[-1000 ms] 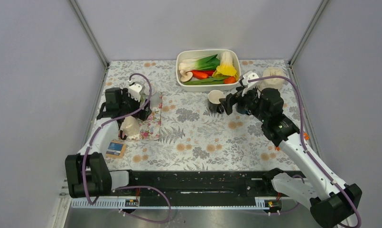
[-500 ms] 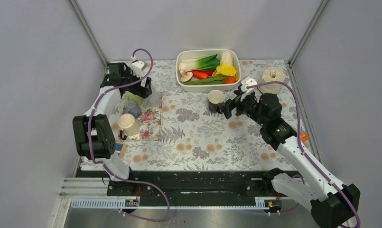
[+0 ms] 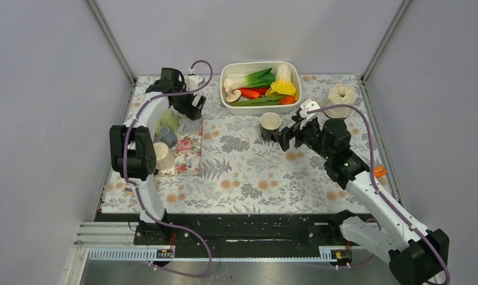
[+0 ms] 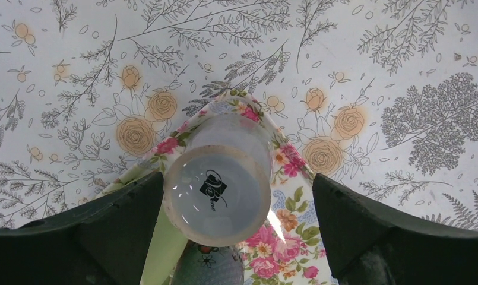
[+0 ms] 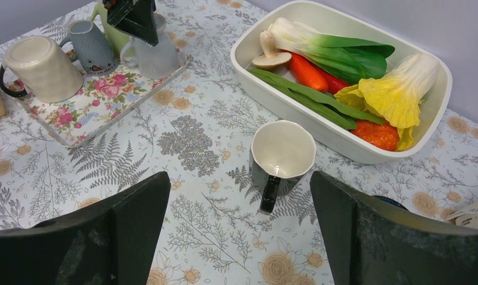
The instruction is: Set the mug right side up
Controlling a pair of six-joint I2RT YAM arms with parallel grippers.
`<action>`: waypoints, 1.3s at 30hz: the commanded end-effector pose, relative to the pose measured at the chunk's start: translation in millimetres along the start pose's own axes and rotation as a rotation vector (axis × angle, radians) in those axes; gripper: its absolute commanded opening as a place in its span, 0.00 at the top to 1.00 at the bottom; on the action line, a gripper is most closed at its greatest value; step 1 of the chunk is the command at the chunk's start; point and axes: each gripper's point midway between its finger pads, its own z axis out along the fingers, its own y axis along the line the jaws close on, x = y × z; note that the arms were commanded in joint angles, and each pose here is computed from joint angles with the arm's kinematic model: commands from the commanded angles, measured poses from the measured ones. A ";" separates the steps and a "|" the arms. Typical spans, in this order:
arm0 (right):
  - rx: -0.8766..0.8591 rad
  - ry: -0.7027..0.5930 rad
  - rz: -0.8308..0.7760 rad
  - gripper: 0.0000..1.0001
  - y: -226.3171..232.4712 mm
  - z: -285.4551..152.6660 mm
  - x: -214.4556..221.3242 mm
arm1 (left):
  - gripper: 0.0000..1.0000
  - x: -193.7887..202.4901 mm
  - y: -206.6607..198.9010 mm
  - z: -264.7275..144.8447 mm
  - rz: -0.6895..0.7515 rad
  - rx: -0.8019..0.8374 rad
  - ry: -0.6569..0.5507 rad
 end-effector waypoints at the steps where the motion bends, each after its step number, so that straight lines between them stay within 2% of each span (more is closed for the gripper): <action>1: -0.034 -0.074 -0.033 0.03 6.8 -3.4 -18.9 | 0.01 -1.3 19.1 1.0 0.007 -0.084 0.058; 11: -0.054 -0.073 -0.027 0.04 8.9 -4.3 -15.2 | 0.01 -7.5 27.4 4.3 -0.015 -0.121 0.041; 21: -0.068 -0.071 -0.022 0.05 10.8 -4.3 -13.1 | 0.01 18.1 28.5 19.1 -0.065 -0.111 0.164; 28: -0.072 -0.074 -0.020 0.05 11.1 -5.3 -13.8 | 0.01 22.6 27.7 26.1 -0.092 -0.099 0.185; 31: -0.073 -0.074 -0.018 0.05 10.7 -6.0 -13.4 | 0.04 23.8 25.0 28.5 -0.100 -0.085 0.189; 34: -0.070 -0.077 -0.017 0.05 9.7 -6.6 -14.3 | 0.16 26.9 22.6 29.0 -0.104 -0.073 0.201; 37: -0.072 -0.074 -0.015 0.05 9.8 -6.2 -13.3 | 0.37 29.0 19.1 27.5 -0.106 -0.057 0.211; 39: -0.073 -0.073 -0.013 0.05 9.8 -5.9 -12.8 | 0.56 26.5 16.9 24.5 -0.108 -0.048 0.205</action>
